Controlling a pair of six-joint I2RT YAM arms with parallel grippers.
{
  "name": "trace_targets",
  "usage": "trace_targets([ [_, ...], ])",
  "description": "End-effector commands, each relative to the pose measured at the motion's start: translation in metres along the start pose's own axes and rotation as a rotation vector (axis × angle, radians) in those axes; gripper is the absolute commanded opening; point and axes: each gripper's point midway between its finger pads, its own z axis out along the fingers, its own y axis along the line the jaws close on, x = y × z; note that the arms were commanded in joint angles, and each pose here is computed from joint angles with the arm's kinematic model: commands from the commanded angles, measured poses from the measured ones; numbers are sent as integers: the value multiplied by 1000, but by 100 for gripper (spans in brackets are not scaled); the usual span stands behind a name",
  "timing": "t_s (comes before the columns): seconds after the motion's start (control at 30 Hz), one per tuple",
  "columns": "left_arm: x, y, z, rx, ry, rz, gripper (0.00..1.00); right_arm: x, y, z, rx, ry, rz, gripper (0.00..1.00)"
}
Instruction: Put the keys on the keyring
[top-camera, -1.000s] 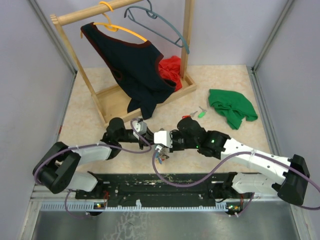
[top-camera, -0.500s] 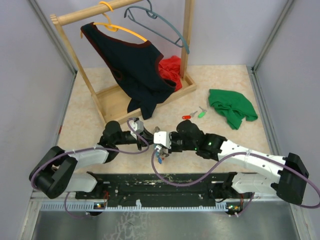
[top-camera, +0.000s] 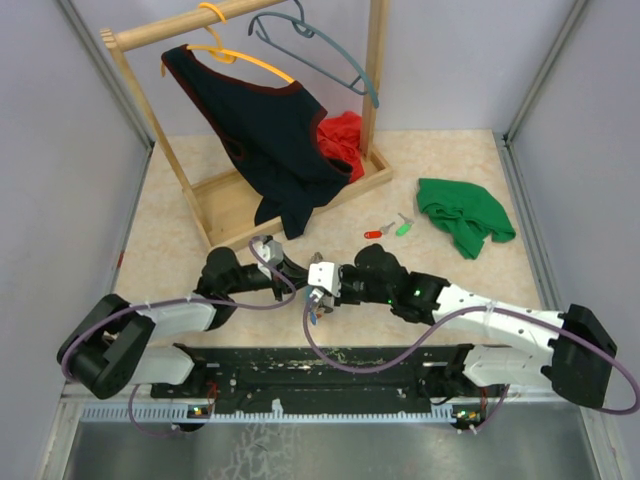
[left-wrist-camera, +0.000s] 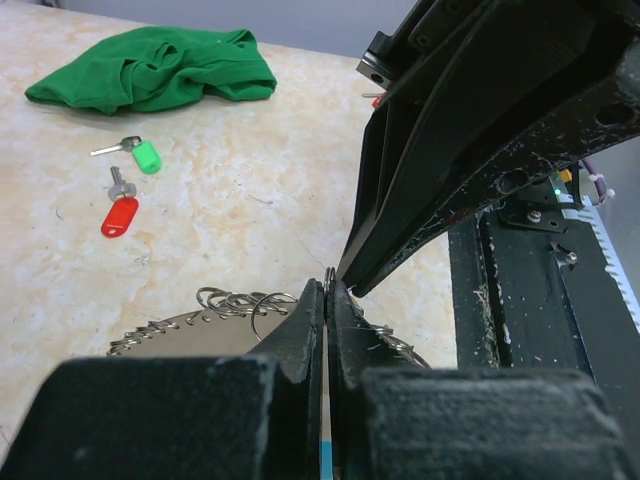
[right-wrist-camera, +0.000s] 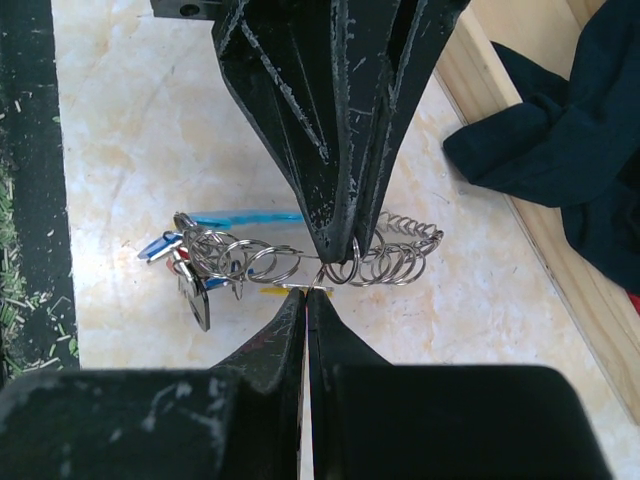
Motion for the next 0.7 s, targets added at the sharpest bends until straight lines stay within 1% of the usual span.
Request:
trace_targets([
  [0.0, -27, 5, -1, -35, -93, 76, 2, -16, -6, -7, 36, -58, 12, 0],
  [0.1, -21, 3, -3, -32, -85, 65, 12, -25, -15, -13, 61, -66, -14, 0],
  [0.2, -15, -1, -5, -21, -75, 56, 20, -33, -19, -16, 51, -64, -45, 0],
  [0.43, -7, -7, -5, 26, -55, 57, 29, -42, -21, -17, 8, -48, -96, 0],
  [0.67, 1, -17, -2, 114, -19, 55, 35, -40, -20, -17, -20, -18, -116, 0],
])
